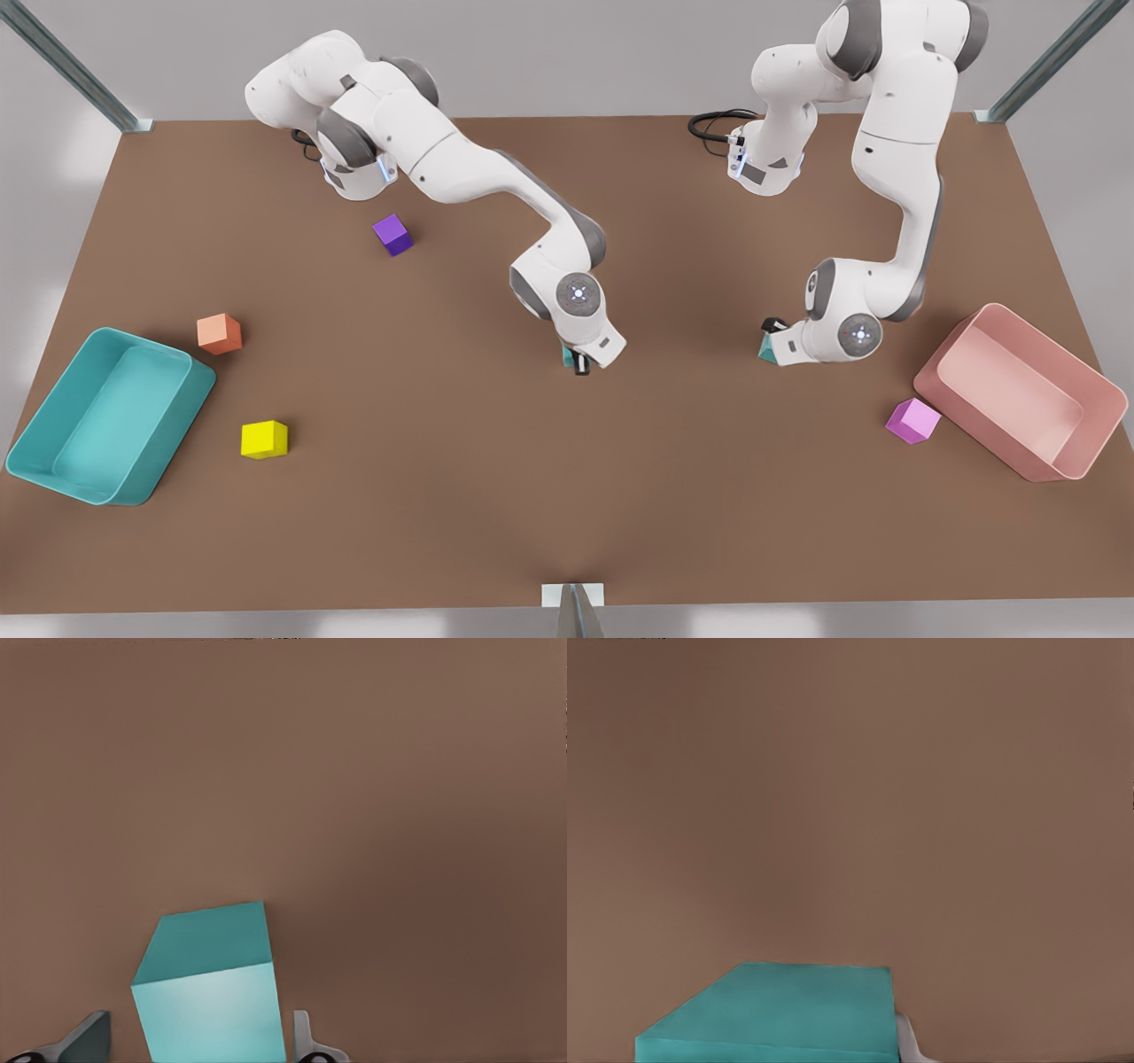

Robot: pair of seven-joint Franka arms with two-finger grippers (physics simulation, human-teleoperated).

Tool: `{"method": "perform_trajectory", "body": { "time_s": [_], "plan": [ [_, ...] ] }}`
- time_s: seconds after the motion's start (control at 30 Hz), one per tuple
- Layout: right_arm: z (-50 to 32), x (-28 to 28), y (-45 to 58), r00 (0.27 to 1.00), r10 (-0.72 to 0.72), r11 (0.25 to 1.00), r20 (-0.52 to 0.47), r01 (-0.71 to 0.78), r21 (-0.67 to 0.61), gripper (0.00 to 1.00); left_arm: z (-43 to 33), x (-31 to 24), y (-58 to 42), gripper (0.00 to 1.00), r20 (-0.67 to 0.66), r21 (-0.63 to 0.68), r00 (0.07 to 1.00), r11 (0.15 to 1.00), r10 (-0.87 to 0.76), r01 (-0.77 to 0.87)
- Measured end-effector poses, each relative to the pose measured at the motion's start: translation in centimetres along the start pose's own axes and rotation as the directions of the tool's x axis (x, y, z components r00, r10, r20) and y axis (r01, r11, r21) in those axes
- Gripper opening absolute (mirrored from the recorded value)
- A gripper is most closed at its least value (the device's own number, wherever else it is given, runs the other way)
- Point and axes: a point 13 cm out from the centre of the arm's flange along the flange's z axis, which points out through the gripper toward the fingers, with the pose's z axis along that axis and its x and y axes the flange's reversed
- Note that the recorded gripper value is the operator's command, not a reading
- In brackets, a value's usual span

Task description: Stack the two blue cubes on top of each other

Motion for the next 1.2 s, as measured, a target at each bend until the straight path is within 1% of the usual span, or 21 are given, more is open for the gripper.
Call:
{"method": "perform_trajectory", "body": {
  "time_s": [0.1, 0.13, 0.17, 0.3, 0.4, 0.43, 0.47, 0.53, 0.57, 0.6, 0.63, 0.67, 0.7, 0.73, 0.77, 0.83, 0.9, 0.97, 1.03, 1.1, 1.2],
  "plan": [
    [3.0, -0.1, -1.1, 0.983, 0.182, 0.983, 0.022, -0.182, 0.022, 0.57, 0.3, -0.3, 0.1, 1.0, 0.012, -0.004, 0.999, 0.999, 0.04, -0.04],
    [3.2, -0.3, -1.5, 0.971, 0.234, 0.971, 0.037, -0.235, 0.03, 0.71, 0.4, -0.4, 0.1, 1.0, 0.015, -0.003, 0.999, 0.999, 0.05, -0.05],
    [3.7, -0.2, -1.9, 0.958, 0.284, 0.957, 0.047, -0.286, 0.039, 1.0, 0.6, -0.5, 0.0, 1.0, 0.017, 0.001, 0.998, 0.998, 0.059, -0.059],
    [4.1, -0.6, -3.4, 0.888, 0.447, 0.889, 0.107, -0.455, 0.059, 1.0, 1.0, -0.6, -0.3, 1.0, 0.022, 0.007, 0.996, 0.996, 0.091, -0.091],
    [0.8, -0.3, -5.6, 0.813, 0.555, 0.819, 0.177, -0.571, 0.052, 1.0, 2.2, -0.5, -0.5, 1.0, 0.009, 0.02, 0.994, 0.994, 0.112, -0.112],
    [-1.6, -0.4, -6.2, 0.787, 0.583, 0.797, 0.204, -0.602, 0.047, 1.0, 2.8, -0.4, -0.5, 1.0, 0.003, 0.026, 0.993, 0.993, 0.118, -0.118],
    [-5.9, -0.2, -6.9, 0.756, 0.61, 0.772, 0.237, -0.635, 0.041, 1.0, 3.2, -0.4, -0.5, 1.0, -0.001, 0.03, 0.992, 0.992, 0.123, -0.123],
    [-16.7, 3.3, -8.7, 0.666, 0.689, 0.694, 0.286, -0.72, 0.002, 1.0, 3.6, -0.4, -0.4, 1.0, -0.001, 0.032, 0.991, 0.991, 0.132, -0.132],
    [-20.9, 7.2, -10.1, 0.595, 0.753, 0.63, 0.281, -0.776, -0.044, 1.0, 3.6, -0.5, -0.4, 0.79, -0.001, 0.032, 0.991, 0.99, 0.137, -0.137],
    [-24.4, 12.2, -11.5, 0.521, 0.812, 0.557, 0.262, -0.826, -0.083, 1.0, 3.6, -0.5, -0.4, 0.6, 0.001, 0.03, 0.99, 0.989, 0.142, -0.142],
    [-26.9, 18.7, -13.1, 0.438, 0.871, 0.469, 0.224, -0.876, -0.111, 1.0, 3.5, -0.6, -0.3, 0.53, 0.003, 0.027, 0.989, 0.989, 0.146, -0.146],
    [-28.4, 26.9, -14.8, 0.339, 0.924, 0.362, 0.175, -0.925, -0.119, 1.0, 3.5, -0.7, -0.2, 0.53, 0.005, 0.022, 0.989, 0.989, 0.149, -0.149],
    [-30.7, 33.2, -14.8, 0.276, 0.95, 0.29, 0.145, -0.953, -0.084, 1.0, 3.3, -0.8, -0.1, 0.53, 0.008, 0.018, 0.988, 0.988, 0.152, -0.152],
    [-34.1, 37.3, -13.3, 0.245, 0.96, 0.251, 0.135, -0.967, -0.036, 1.0, 2.8, -0.9, 0.0, 0.53, 0.015, 0.01, 0.988, 0.988, 0.155, -0.155],
    [-36.5, 40.5, -11.0, 0.22, 0.969, 0.221, 0.115, -0.975, 0.005, 1.0, 1.6, -1.5, 0.1, 0.53, 0.032, -0.006, 0.987, 0.987, 0.158, -0.158],
    [-37.8, 44.5, -5.8, 0.191, 0.98, 0.188, 0.048, -0.98, 0.063, 1.0, -4.0, -3.9, 1.0, 0.53, 0.092, -0.057, 0.983, 0.986, 0.161, -0.156],
    [-37.2, 46.3, -2.4, 0.177, 0.984, 0.177, -0.007, -0.98, 0.095, 1.0, -11.3, -8.3, 0.2, 0.53, 0.152, -0.106, 0.971, 0.98, 0.184, -0.169],
    [-37.1, 47.4, -1.0, 0.163, 0.986, 0.166, -0.033, -0.98, 0.111, 1.0, -15.1, -13.2, -5.6, 0.53, 0.167, -0.129, 0.957, 0.967, 0.239, -0.219],
    [-36.8, 48.4, -0.4, 0.148, 0.987, 0.154, -0.056, -0.981, 0.121, 1.0, -15.8, -17.8, -13.2, 0.53, 0.176, -0.106, 0.943, 0.958, 0.283, -0.268],
    [-36.4, 49.0, 0.1, 0.136, 0.988, 0.144, -0.074, -0.981, 0.128, 1.0, -14.7, -21.3, -21.0, 0.53, 0.175, -0.068, 0.937, 0.953, 0.301, -0.294],
    [-35.4, 49.7, 0.3, 0.126, 0.987, 0.14, -0.101, -0.979, 0.148, 1.0, -12.3, -24.6, -30.0, 0.53, 0.169, -0.036, 0.948, 0.963, 0.269, -0.266]
  ]
}}
